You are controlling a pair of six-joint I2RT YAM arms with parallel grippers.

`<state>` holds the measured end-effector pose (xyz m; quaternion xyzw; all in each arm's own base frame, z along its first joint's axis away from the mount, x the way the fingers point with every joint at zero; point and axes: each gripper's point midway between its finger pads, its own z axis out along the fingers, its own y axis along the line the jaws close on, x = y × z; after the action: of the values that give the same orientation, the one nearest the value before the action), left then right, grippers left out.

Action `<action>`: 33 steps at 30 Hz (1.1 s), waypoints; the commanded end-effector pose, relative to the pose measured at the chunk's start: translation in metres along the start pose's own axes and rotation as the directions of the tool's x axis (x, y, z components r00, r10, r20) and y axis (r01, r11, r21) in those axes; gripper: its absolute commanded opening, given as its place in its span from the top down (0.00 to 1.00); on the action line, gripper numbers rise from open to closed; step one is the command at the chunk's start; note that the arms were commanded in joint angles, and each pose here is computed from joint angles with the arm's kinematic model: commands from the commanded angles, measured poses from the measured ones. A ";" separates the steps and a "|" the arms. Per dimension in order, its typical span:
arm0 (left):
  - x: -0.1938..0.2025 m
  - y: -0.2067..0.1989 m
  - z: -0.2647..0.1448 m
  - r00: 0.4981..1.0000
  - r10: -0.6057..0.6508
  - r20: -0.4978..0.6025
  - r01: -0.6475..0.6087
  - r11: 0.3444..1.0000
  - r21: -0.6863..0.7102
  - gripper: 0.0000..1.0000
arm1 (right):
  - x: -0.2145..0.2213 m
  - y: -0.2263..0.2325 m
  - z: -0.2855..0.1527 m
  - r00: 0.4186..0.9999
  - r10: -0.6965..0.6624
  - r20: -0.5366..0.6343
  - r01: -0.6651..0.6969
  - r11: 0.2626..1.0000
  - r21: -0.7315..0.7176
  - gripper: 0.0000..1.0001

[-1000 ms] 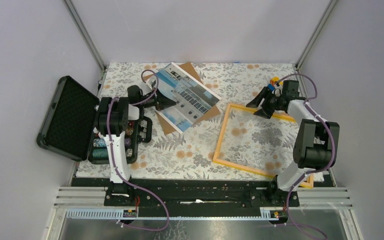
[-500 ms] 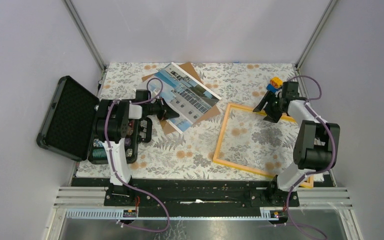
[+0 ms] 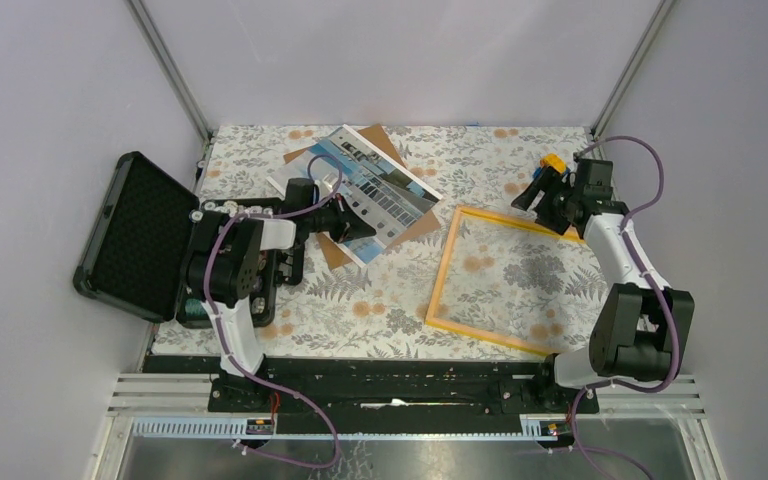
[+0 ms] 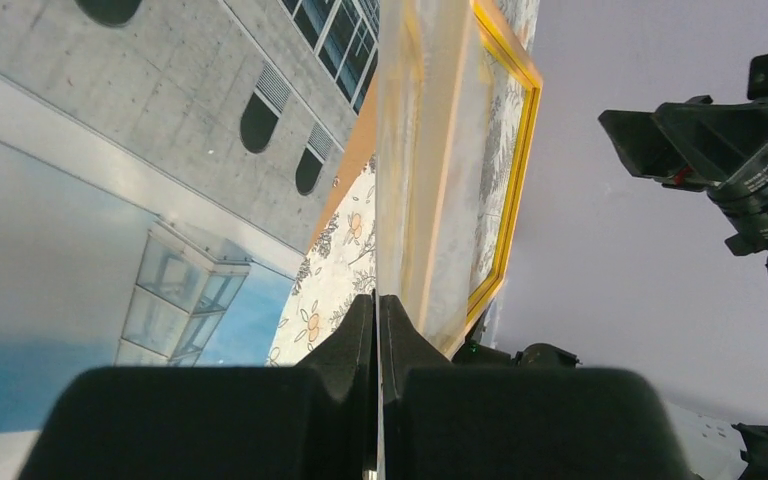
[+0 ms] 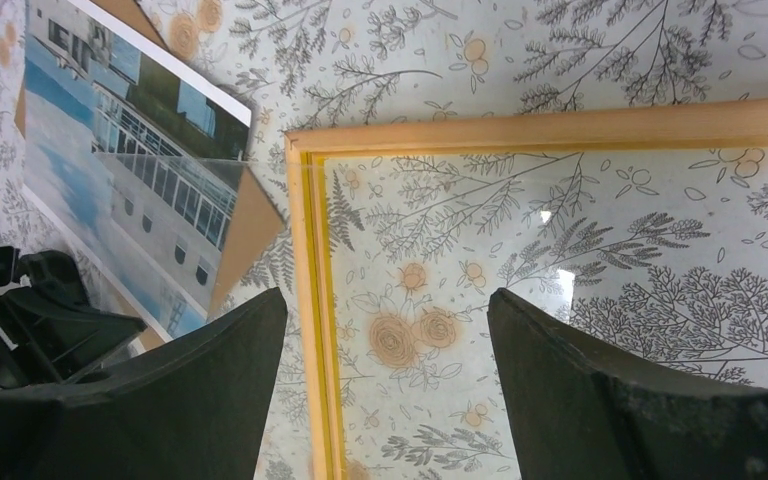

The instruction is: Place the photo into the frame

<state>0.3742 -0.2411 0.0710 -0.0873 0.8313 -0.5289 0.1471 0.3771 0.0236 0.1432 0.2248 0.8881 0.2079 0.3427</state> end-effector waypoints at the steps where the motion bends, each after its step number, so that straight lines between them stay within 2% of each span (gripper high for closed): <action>1: -0.008 -0.010 -0.004 0.995 0.012 0.098 -0.013 1.000 0.009 1.00 | 0.006 0.004 0.007 1.000 -0.006 -0.022 0.005 0.999 -0.033 0.18; 7: -0.006 -0.012 -0.009 0.988 0.028 0.154 -0.034 0.999 0.037 1.00 | 0.009 0.007 0.008 1.000 -0.005 -0.028 0.003 0.998 -0.057 0.18; 11: -0.003 -0.007 -0.015 0.980 0.060 0.188 -0.063 0.998 0.009 1.00 | 0.013 -0.003 0.014 0.999 0.020 -0.035 -0.021 1.000 -0.014 0.18; 20: 0.002 -0.021 -0.008 0.981 0.070 0.181 -0.078 0.996 0.038 1.00 | 0.021 0.000 0.016 0.998 0.028 -0.057 -0.030 0.999 -0.045 0.18; 33: 0.015 -0.034 0.002 0.982 0.045 0.184 -0.046 0.999 -0.002 1.00 | 0.018 0.004 0.011 0.999 0.022 -0.042 -0.025 0.998 -0.061 0.18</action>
<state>0.3538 -0.2506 0.0727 -0.1247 0.8239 -0.5134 0.2051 0.3686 0.0338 0.1128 0.2322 0.8942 0.2305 0.3056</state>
